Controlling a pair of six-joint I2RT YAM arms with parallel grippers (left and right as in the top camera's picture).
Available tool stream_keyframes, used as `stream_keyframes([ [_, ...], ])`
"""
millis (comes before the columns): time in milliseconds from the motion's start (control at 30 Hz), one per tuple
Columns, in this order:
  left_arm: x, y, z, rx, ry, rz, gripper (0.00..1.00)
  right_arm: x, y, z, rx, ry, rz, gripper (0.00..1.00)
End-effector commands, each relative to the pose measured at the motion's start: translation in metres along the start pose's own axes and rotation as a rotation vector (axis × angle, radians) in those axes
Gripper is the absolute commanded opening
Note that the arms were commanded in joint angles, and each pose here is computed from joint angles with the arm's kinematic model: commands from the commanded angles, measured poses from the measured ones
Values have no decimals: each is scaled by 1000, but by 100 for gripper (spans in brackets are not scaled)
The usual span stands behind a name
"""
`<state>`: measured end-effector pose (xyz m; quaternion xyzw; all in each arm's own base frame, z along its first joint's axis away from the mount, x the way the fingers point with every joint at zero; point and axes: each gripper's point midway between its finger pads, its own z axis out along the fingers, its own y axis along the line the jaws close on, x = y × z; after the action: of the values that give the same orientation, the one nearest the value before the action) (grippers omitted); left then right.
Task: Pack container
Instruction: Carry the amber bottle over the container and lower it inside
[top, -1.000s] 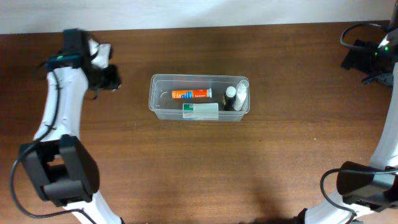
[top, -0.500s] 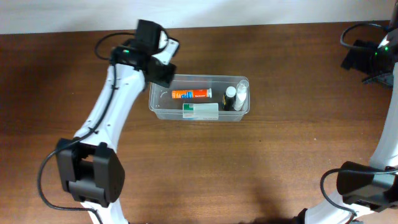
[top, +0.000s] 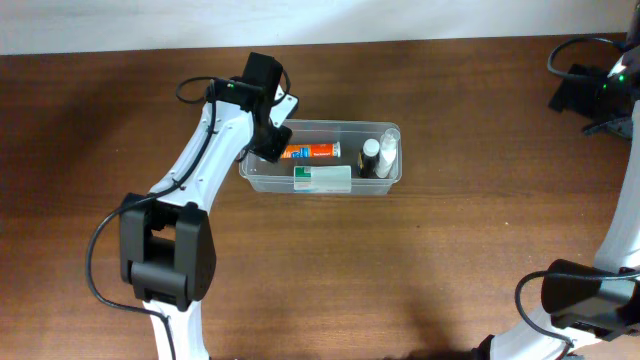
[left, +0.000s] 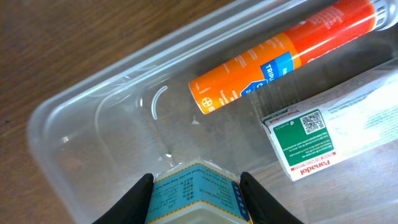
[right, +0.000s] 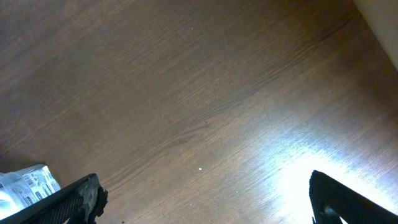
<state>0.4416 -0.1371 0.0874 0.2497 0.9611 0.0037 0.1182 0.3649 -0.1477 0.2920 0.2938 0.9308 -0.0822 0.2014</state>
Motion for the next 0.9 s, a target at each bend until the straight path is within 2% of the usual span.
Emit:
stream_keyframes([
  [0, 0, 3, 5, -8, 13, 14, 34, -2, -4, -3, 8, -13, 15, 98],
  [367, 27, -6, 38, 28, 102, 16, 34, -2, -4, -3, 8, -13, 15, 98],
  [867, 37, -13, 62, 51, 93, 14, 34, -2, -4, -3, 8, -13, 15, 98],
])
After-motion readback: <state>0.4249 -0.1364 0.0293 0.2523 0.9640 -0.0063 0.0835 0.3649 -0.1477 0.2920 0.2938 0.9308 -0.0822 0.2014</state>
